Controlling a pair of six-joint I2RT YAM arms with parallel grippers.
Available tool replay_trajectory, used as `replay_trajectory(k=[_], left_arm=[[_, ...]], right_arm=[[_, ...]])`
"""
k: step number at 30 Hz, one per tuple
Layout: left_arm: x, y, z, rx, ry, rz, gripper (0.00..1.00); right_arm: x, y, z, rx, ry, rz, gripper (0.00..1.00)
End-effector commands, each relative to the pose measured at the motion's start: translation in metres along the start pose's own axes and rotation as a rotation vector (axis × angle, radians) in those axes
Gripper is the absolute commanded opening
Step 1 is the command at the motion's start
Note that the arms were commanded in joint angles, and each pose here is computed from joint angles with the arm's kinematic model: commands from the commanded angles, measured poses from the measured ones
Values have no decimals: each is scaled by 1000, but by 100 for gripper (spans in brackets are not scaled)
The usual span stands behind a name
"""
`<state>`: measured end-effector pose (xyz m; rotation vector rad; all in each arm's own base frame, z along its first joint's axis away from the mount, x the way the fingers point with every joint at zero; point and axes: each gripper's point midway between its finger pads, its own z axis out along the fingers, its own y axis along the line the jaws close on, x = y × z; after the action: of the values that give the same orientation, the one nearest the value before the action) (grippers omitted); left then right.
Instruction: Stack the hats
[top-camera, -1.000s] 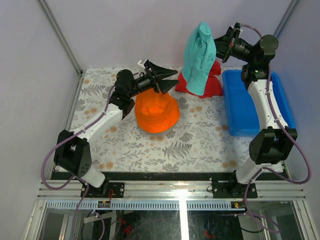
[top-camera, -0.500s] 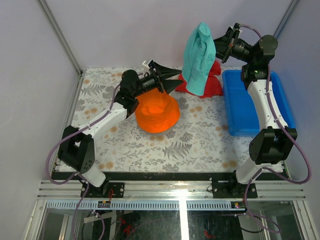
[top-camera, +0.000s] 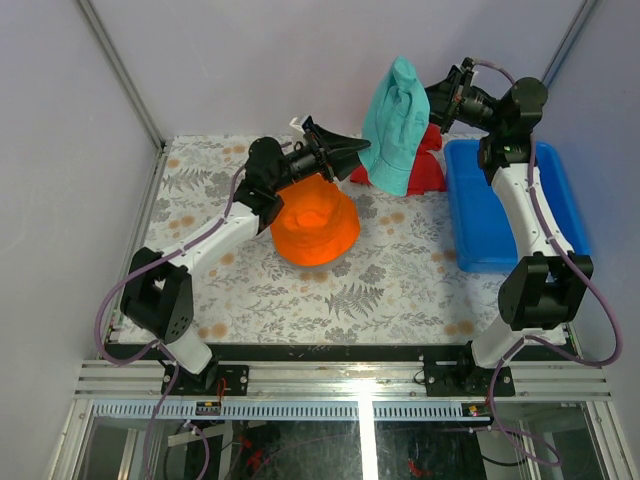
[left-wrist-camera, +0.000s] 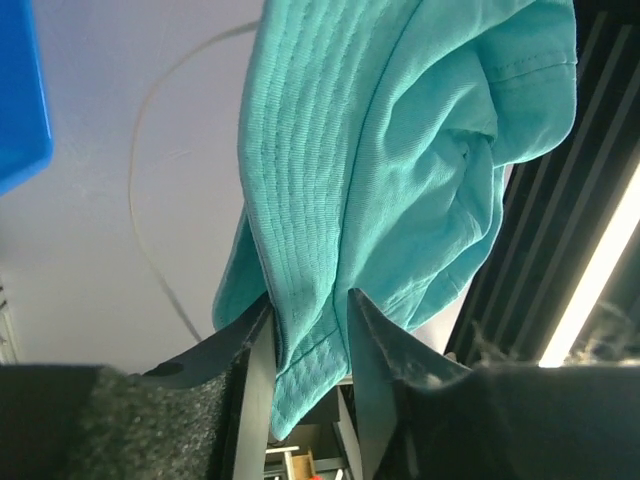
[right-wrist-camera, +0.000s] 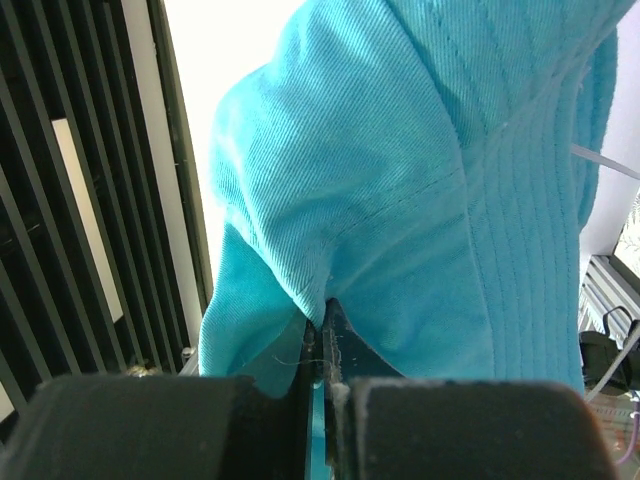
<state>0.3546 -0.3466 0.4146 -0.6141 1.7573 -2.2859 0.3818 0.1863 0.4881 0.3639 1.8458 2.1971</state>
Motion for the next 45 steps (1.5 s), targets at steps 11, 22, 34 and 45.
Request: replay_trajectory(k=[11,22,34,45], left_arm=[[-10,-25,-17,50,-32,131,0],[-49,-30,-73,36,-121,213,0],[-51,-11,-92,-3,-176,196,0],[-61,16,-114,-86,-224,248,0]], right_arm=[[17,-23,-4,112,7,-94,0],[4,-86,14,439,-31,-221,0],[15,-132,21,703,15,-302,0],[29,-172,51,767,79,-309,0]])
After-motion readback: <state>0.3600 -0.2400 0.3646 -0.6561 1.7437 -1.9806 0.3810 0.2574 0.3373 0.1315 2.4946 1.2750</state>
